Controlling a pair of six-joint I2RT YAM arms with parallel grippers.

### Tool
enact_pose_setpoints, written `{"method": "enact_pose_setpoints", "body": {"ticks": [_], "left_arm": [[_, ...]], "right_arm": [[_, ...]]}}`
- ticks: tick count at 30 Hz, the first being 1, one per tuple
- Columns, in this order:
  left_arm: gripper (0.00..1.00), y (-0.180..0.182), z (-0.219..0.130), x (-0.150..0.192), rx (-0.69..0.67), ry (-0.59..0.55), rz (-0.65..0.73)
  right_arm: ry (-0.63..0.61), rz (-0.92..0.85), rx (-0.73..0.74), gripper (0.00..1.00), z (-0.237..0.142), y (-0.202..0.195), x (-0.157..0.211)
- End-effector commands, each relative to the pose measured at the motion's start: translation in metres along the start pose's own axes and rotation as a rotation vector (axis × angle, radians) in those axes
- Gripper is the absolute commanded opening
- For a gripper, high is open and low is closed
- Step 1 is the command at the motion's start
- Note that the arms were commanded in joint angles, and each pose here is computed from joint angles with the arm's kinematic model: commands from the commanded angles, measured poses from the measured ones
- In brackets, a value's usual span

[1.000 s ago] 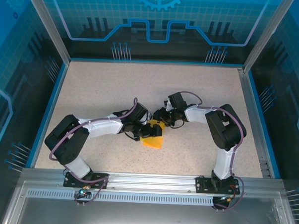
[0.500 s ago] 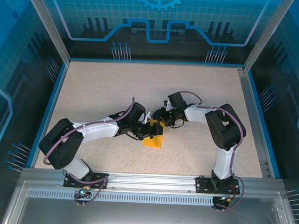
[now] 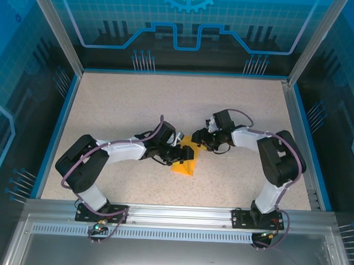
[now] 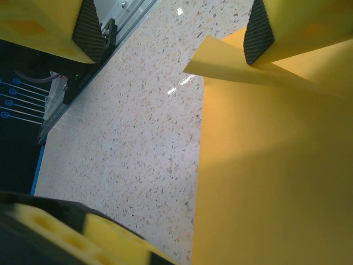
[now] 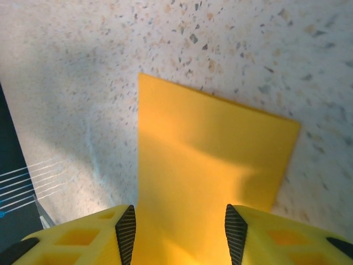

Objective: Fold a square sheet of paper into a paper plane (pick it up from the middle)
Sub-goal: Fold the triangle a second time at the center of the table.

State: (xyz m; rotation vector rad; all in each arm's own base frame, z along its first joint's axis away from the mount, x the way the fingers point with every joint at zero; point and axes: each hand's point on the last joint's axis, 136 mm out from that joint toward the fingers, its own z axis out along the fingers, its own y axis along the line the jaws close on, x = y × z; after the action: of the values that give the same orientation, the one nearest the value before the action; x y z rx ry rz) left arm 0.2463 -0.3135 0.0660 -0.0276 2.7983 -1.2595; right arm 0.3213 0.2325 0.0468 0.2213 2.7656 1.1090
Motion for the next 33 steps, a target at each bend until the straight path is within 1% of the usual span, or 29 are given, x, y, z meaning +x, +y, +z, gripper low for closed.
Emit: {"method": "enact_pose_setpoints", "body": {"ticks": [1,5,7,12,14,16,18,22,27,33], "left_arm": [[0.69,-0.004,0.002,-0.010,0.000,-0.021,0.037],[0.65,-0.008,0.005,-0.013,0.012,-0.016,0.043],[0.64,-0.009,0.006,-0.014,0.014,-0.013,0.046],[0.60,-0.008,0.012,-0.016,0.014,-0.001,0.041],[0.56,-0.007,0.014,-0.016,0.014,0.002,0.038],[0.52,-0.005,0.015,-0.017,0.010,0.002,0.033],[0.43,-0.002,0.017,-0.017,0.001,0.004,0.028],[0.33,0.002,0.018,-0.016,-0.017,0.004,0.022],[0.26,0.005,0.016,-0.016,-0.033,-0.001,0.021],[0.23,0.006,0.016,-0.016,-0.042,-0.004,0.021]], "right_arm": [[0.020,-0.071,-0.031,0.51,-0.021,0.006,0.019],[0.000,-0.081,0.032,0.50,-0.034,-0.008,0.032],[-0.012,-0.074,0.058,0.48,-0.037,-0.017,0.038],[-0.025,-0.064,0.051,0.46,-0.040,-0.025,0.049],[-0.017,-0.062,0.037,0.44,-0.038,-0.027,0.053],[-0.005,-0.069,0.010,0.43,-0.035,-0.025,0.057],[0.007,-0.080,-0.017,0.42,-0.032,-0.022,0.060],[0.030,-0.117,-0.056,0.40,-0.024,-0.010,0.064],[0.067,-0.122,-0.054,0.35,-0.010,-0.006,0.065],[0.084,-0.121,-0.081,0.31,-0.003,-0.002,0.066]]}}
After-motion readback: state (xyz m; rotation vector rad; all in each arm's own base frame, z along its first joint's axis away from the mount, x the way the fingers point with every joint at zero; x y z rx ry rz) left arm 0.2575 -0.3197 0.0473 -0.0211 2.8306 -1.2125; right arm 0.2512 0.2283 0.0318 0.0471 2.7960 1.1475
